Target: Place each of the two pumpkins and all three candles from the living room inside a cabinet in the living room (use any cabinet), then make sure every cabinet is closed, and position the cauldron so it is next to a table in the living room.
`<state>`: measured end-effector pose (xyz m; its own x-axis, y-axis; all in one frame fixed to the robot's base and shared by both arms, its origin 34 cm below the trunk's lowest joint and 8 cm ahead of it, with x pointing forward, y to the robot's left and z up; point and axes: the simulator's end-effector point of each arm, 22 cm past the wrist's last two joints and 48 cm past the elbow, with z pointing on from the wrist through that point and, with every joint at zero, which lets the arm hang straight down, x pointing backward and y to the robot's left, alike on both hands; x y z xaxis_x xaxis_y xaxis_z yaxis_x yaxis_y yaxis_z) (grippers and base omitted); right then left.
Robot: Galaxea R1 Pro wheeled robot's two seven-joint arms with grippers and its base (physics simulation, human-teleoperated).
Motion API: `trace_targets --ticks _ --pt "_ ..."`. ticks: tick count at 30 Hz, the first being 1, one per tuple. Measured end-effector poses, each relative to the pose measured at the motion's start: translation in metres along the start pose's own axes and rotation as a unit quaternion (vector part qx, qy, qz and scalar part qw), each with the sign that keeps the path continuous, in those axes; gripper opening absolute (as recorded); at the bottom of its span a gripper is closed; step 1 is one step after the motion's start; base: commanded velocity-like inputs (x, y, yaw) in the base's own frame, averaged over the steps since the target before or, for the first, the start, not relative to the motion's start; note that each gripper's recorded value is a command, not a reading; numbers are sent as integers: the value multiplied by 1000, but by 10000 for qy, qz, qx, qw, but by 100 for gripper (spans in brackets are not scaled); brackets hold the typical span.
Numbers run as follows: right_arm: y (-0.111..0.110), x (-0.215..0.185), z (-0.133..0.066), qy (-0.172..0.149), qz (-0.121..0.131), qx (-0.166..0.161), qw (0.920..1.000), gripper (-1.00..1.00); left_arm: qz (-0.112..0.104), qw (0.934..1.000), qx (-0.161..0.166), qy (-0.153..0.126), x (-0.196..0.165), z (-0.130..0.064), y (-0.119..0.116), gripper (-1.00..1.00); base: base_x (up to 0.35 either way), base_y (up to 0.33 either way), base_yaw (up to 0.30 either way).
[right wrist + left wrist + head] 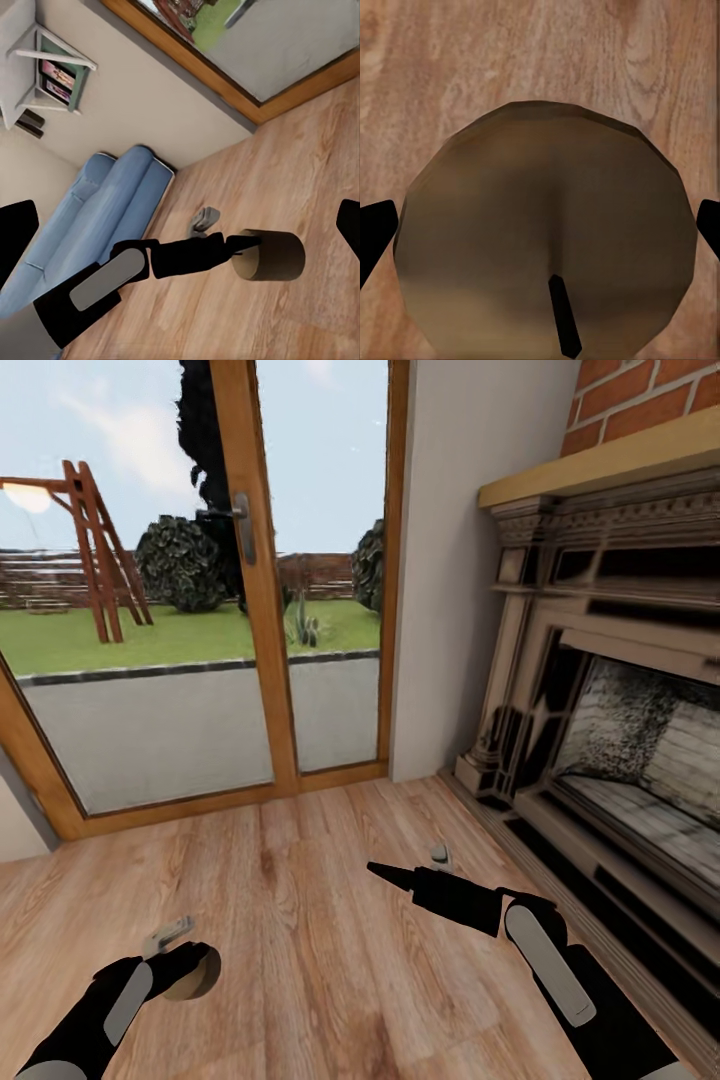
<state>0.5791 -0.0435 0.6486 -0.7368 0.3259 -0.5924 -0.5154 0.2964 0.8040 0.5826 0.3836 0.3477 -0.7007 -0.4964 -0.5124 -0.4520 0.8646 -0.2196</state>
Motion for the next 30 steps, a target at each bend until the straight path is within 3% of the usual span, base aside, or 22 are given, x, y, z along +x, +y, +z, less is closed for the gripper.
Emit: trace_targets --ticks 30 --pt "18 -38 5 84 298 149 9994 100 18 9998 -90 168 -29 -35 -16 -100 0 0 -180"
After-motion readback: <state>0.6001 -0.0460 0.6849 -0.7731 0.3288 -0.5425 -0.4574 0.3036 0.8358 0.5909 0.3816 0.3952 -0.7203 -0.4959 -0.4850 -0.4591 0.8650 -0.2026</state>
